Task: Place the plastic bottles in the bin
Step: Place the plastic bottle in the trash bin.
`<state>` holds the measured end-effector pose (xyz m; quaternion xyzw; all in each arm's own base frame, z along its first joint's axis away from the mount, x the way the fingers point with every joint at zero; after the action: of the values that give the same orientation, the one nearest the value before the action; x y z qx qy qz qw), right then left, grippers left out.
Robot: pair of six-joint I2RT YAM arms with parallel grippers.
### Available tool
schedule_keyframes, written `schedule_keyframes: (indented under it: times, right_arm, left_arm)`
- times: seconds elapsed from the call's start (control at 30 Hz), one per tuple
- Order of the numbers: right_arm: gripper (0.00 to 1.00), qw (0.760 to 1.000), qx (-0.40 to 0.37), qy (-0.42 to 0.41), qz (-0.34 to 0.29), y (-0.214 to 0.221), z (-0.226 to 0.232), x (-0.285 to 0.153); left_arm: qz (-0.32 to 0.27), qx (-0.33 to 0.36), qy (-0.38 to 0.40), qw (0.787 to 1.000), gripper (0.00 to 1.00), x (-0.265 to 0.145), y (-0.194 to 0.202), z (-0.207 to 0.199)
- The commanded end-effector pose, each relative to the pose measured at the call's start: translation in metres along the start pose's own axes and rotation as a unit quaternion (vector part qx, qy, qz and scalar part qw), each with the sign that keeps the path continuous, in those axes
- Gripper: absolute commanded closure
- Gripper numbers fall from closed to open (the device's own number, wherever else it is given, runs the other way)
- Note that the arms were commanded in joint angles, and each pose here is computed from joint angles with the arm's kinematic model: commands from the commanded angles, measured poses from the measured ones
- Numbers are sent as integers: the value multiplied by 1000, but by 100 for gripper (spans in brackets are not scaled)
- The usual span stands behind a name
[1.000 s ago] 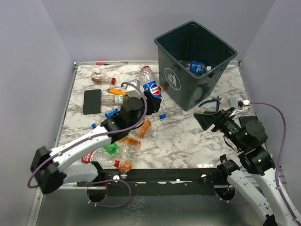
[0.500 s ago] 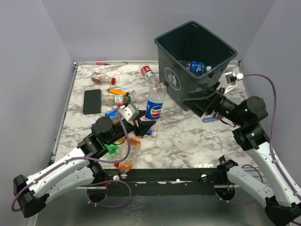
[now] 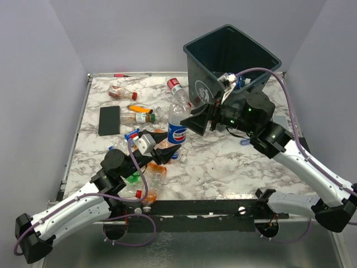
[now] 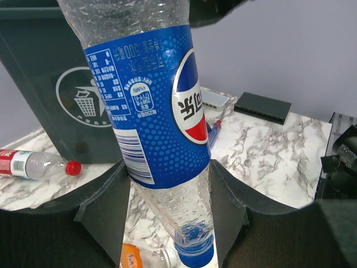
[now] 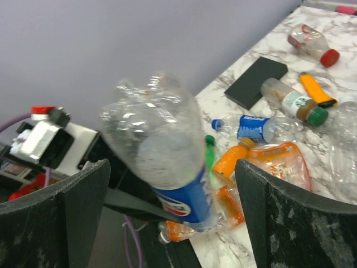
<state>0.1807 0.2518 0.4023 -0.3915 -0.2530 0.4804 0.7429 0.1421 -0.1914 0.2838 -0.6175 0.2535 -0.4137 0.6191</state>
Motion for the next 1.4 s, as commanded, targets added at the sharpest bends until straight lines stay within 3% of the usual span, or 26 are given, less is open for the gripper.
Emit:
schedule_keyframes:
  times: [0.0, 0.13, 0.37, 0.63, 0.73, 0.8, 1.0, 1.2, 1.3, 1.37]
  right_arm:
    - [2, 998, -12, 57, -8, 2, -13, 6]
    - [1, 999, -11, 34, 6, 5, -6, 20]
    - [9, 1000, 3, 1, 19, 10, -1, 40]
    - [35, 1000, 3, 3, 16, 12, -2, 44]
    - [47, 1000, -1, 5, 10, 11, -1, 41]
    - [51, 1000, -2, 7, 7, 10, -1, 39]
    - [57, 1000, -9, 14, -4, 6, 1, 32]
    - [57, 988, -100, 69, -96, -54, 24, -2]
    - [57, 962, -168, 133, -168, -103, 37, -28]
    - [56, 930, -205, 198, -232, -135, 38, -46]
  left_arm:
    - [-33, 5, -17, 999, 71, -2, -9, 3]
    - [-33, -17, -14, 999, 71, 0, -8, 2]
    - [-27, -33, 2, 999, 71, 5, -5, -3]
    - [-31, -35, -9, 999, 67, 3, -5, -1]
    - [-33, -36, -12, 999, 60, 2, -6, -1]
    - [-43, -36, -15, 998, 50, 2, -14, 1]
    - [-38, -45, -23, 998, 2, 0, -8, 1]
    - [-72, -60, -103, 990, 1, -11, -17, 17]
    - [-86, -56, -157, 982, 1, -20, -19, 28]
    - [-85, -53, -191, 977, 1, -24, -19, 35]
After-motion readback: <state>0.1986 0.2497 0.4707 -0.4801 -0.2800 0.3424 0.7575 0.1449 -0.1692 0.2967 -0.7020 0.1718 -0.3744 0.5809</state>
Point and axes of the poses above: each gripper's point midway between its finger pads, its own x axis out along the fingers, its own z axis along the line the jaws close on, y = z × x, the point moved 7 cm from there along -x, back along the fingers, and after that the axes turned 5 degrees about x, right-handed, at the moved point
